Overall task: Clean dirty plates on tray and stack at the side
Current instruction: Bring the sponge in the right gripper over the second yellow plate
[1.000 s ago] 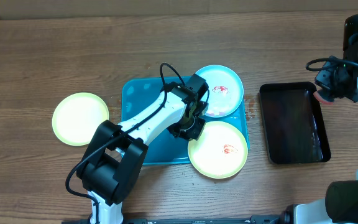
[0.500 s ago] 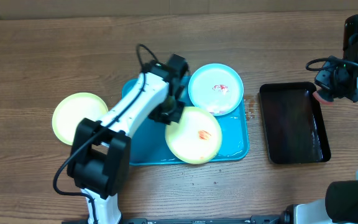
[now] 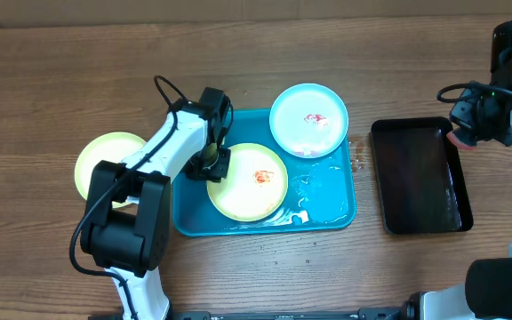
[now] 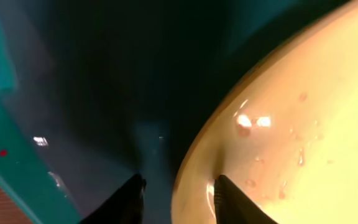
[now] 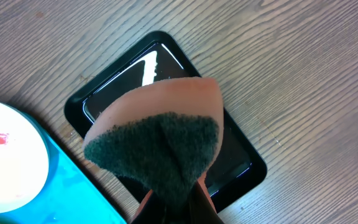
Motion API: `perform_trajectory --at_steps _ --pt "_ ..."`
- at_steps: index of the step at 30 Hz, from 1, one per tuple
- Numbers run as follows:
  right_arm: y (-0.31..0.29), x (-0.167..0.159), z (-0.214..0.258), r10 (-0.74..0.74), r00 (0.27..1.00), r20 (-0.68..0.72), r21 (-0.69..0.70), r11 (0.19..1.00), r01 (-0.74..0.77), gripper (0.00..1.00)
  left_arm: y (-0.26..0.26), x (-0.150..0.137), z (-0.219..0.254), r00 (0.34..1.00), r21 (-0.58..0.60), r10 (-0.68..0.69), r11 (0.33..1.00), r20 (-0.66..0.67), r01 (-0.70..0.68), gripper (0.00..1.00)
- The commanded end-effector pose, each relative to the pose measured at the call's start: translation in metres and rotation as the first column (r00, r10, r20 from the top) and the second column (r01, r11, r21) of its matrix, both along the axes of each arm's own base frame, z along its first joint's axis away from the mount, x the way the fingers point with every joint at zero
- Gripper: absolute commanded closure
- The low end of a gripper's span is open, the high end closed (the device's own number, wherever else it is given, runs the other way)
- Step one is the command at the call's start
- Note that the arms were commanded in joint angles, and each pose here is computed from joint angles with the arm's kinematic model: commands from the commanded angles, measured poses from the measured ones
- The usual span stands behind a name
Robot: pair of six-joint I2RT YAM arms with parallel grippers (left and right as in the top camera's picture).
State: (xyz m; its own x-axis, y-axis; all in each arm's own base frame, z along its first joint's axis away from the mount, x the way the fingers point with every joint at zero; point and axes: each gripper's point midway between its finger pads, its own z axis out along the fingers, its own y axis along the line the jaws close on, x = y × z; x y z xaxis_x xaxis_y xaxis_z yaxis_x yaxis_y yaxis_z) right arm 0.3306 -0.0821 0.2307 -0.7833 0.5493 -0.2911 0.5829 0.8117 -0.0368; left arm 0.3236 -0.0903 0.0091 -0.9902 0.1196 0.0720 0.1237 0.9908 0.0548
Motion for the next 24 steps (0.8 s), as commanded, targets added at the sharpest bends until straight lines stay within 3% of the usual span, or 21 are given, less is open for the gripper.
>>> perform_trajectory --at_steps 1,5,8,9,16,19,24 --pt "0.0 0.001 -0.001 0.005 1.0 -0.001 0.001 1.0 -0.005 0.96 -0.004 -0.003 -0.004 1.0 -0.027 0.008 1.0 0.003 -0.008 0.55" --pt "0.0 0.001 -0.001 0.006 1.0 -0.001 0.003 1.0 -0.006 0.96 -0.011 -0.012 -0.017 0.999 -0.077 0.033 0.996 -0.014 -0.034 0.56" --pt "0.006 0.003 -0.002 0.015 1.0 0.009 0.036 0.999 -0.015 0.96 -0.011 -0.021 -0.026 0.997 -0.081 0.072 0.994 -0.03 -0.074 0.9" --pt "0.009 0.005 -0.002 0.02 1.0 0.016 0.055 0.998 -0.021 0.96 -0.01 -0.023 -0.027 0.996 -0.078 0.079 0.994 -0.034 -0.081 0.96" --pt "0.074 0.026 0.003 0.187 0.974 0.125 0.26 0.942 -0.214 0.96 -0.002 -0.022 -0.028 0.995 -0.058 0.096 0.994 -0.031 -0.097 0.96" --pt "0.127 0.033 0.006 0.307 0.937 0.169 0.279 0.896 -0.344 0.96 0.012 -0.02 -0.028 0.992 -0.037 0.124 0.991 -0.032 -0.126 0.96" --pt "0.212 0.038 -0.002 0.431 0.88 0.198 0.298 0.829 -0.473 0.96 0.028 -0.021 -0.028 0.998 -0.046 0.04 0.998 -0.051 -0.042 0.96"
